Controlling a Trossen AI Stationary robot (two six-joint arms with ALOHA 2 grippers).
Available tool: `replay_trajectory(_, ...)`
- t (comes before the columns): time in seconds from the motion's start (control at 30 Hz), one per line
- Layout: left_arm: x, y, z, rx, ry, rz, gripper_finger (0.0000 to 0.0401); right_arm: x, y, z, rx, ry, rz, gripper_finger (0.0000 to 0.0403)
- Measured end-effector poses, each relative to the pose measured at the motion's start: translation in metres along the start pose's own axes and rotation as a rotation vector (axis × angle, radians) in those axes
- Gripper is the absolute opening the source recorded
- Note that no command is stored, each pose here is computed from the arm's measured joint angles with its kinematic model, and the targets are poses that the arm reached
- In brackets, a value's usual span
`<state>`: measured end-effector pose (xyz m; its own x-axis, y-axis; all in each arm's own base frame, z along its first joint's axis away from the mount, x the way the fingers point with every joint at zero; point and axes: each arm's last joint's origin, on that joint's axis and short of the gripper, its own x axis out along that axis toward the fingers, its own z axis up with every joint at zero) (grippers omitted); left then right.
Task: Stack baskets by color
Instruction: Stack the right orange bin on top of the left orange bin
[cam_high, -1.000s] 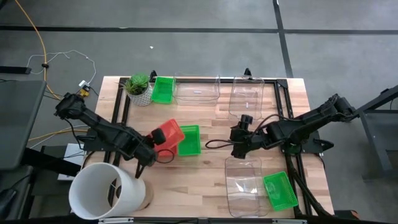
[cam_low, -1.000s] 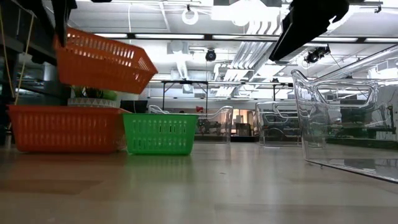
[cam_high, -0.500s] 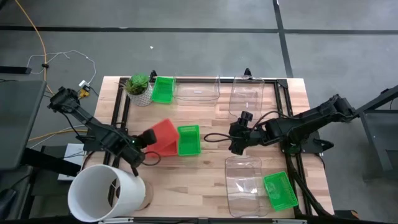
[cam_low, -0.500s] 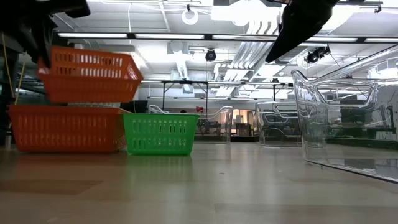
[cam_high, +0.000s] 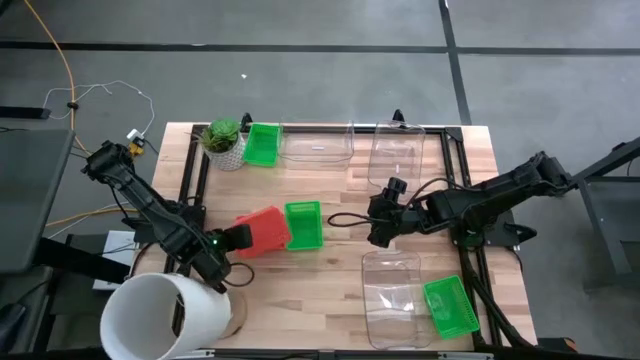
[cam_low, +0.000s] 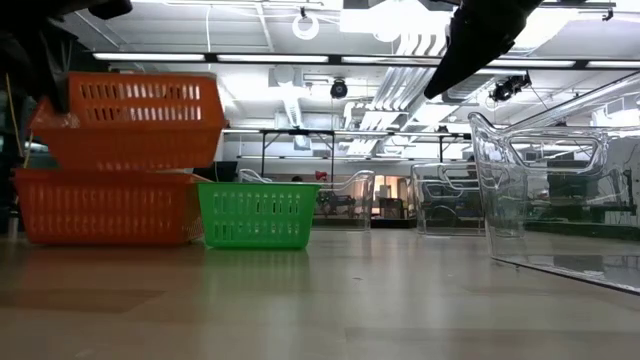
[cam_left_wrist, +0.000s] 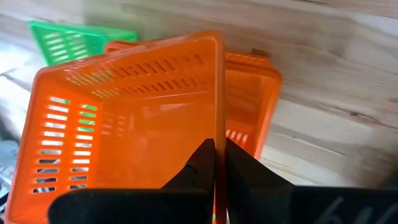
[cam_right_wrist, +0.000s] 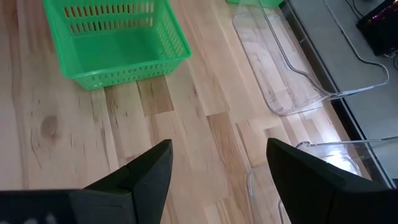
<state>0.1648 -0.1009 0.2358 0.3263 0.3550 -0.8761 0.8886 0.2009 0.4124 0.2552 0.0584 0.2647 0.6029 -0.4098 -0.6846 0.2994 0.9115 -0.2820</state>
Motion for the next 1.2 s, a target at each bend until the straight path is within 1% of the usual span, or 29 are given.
replay_trajectory(0.2, 0.003, -0.005, 0.002, 0.072, 0.037, -0.048, 0.0000, 0.000, 0.000, 0.000, 0.000, -0.001, 0.000, 0.0248)
replay_trajectory(0.37, 0.003, -0.004, 0.004, 0.069, 0.020, -0.053, 0.0000, 0.000, 0.000, 0.000, -0.008, -0.001, 0.000, 0.0248)
replay_trajectory(0.67, 0.005, -0.004, 0.003, 0.043, -0.050, -0.155, 0.0015, 0.000, 0.000, 0.000, -0.011, -0.002, -0.003, 0.0248)
replay_trajectory(0.8, 0.007, 0.000, 0.001, 0.021, -0.031, -0.131, 0.0026, 0.000, 0.000, 0.000, -0.010, -0.004, -0.011, 0.0248)
replay_trajectory(1.0, 0.010, 0.005, -0.002, -0.014, -0.025, -0.124, 0.0059, 0.000, 0.000, 0.000, -0.010, -0.005, -0.010, 0.0248)
replay_trajectory(1.2, 0.011, 0.007, 0.000, -0.034, -0.048, -0.103, 0.0117, 0.000, 0.000, 0.000, -0.009, -0.006, -0.010, 0.0248)
